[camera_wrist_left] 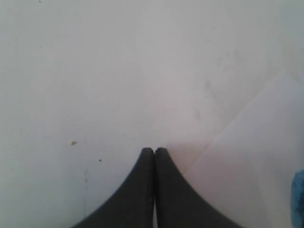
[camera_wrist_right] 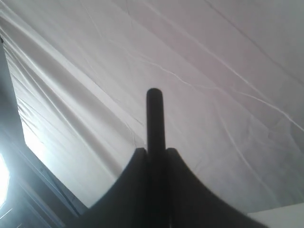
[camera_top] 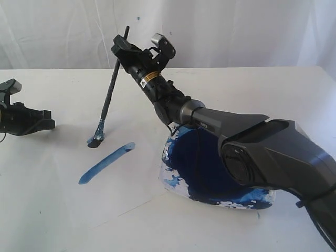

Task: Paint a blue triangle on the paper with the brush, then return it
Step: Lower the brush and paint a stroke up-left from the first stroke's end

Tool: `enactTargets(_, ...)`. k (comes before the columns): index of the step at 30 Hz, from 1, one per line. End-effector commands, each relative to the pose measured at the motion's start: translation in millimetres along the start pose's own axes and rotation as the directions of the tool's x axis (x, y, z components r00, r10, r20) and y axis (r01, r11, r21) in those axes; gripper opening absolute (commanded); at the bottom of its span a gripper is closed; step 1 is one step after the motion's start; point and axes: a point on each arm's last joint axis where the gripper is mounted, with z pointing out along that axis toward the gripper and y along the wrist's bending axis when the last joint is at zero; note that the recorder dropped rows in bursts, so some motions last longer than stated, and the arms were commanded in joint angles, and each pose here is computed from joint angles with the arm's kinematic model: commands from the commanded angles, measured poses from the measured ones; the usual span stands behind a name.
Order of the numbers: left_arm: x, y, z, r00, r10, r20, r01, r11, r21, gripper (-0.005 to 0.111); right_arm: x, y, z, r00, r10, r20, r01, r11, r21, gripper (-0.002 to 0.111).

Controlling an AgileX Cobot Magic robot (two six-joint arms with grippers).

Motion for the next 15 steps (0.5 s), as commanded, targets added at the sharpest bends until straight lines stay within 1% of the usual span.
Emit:
enactTargets(1,5.8,5.4,1.1,0.999,0.026,-0.032,-0.028,0.999,-0.042,0.000,9.7,5.7,0.0,0.997,-0.040,-0.061,0.039,0.999,-0.023,0.000)
enactTargets(7,5.9,4.7,1.1,0.999,0.026,-0.032,-0.027,0.999,-0.035,0.000,11.3,6.7,-0.2,0.997,-0.024,-0.079,0.021,0.999,-0.033,0.000)
enactTargets(12,5.9,4.4,1.1,0.999,0.026,-0.032,-0.027,0.999,-0.031,0.000,15.4,8.9,-0.7,0.992,-0.019,-0.124,0.012,0.998,-0.058,0.000)
enactTargets(15,5.9,4.4,1.1,0.999,0.026,-0.032,-0.027,0.999,-0.031,0.000,16.3,9.4,-0.8,0.991,-0.031,-0.133,0.022,0.998,-0.065,0.000)
